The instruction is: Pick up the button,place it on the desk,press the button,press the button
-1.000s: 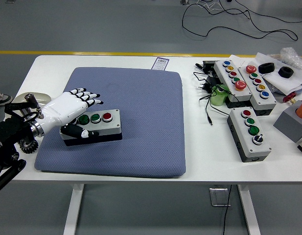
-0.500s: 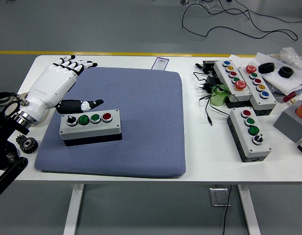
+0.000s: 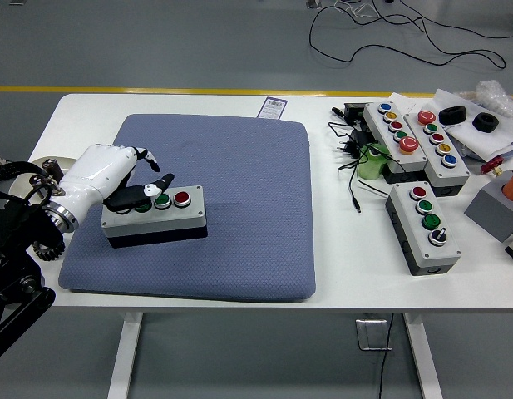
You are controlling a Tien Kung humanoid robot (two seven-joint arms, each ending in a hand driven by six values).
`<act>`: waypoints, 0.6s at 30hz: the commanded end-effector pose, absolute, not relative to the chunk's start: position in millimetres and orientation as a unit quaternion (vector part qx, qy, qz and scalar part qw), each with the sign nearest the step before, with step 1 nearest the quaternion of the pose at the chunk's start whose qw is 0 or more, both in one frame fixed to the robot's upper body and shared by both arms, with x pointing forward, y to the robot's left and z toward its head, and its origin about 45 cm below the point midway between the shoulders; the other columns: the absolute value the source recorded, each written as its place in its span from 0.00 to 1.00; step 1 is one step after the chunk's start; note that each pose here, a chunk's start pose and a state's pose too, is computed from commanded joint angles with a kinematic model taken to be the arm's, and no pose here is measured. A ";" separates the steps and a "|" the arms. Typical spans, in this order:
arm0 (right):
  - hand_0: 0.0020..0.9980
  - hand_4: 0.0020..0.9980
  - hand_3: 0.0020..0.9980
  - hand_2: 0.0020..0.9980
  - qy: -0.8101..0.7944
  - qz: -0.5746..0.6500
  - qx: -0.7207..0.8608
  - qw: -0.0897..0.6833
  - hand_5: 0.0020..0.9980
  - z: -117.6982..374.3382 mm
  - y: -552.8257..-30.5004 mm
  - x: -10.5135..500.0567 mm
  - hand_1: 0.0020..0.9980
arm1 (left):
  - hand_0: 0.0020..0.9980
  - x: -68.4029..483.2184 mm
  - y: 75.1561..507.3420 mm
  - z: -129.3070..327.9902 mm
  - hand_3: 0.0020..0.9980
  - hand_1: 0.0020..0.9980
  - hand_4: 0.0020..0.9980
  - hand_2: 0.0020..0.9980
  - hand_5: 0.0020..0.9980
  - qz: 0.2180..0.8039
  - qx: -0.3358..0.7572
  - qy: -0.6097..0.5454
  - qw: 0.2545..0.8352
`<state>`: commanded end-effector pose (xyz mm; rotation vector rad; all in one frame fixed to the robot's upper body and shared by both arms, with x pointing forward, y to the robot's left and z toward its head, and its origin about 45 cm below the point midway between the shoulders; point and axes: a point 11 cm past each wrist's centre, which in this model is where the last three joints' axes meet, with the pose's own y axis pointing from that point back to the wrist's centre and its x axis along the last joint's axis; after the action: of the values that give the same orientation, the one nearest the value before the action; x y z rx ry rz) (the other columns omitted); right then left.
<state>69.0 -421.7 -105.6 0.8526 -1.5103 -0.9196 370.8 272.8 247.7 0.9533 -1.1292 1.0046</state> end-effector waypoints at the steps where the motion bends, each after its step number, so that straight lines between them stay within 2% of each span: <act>1: 0.65 0.42 0.59 0.68 -0.640 -0.390 0.361 0.555 0.26 -105.6 -421.6 69.1 0.66 | 0.00 369.4 271.9 246.3 0.61 0.00 0.60 0.00 1.00 0.435 0.416 -0.491 0.630; 18: 0.65 0.42 0.59 0.68 -0.641 -0.389 0.362 0.554 0.26 -105.2 -421.6 72.1 0.66 | 0.00 360.3 268.7 230.3 0.60 0.00 0.58 0.00 1.00 0.412 0.432 -0.479 0.644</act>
<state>72.1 -421.6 -105.2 0.8567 -1.5154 -0.9182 360.3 268.7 230.3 0.9829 -1.0915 0.9380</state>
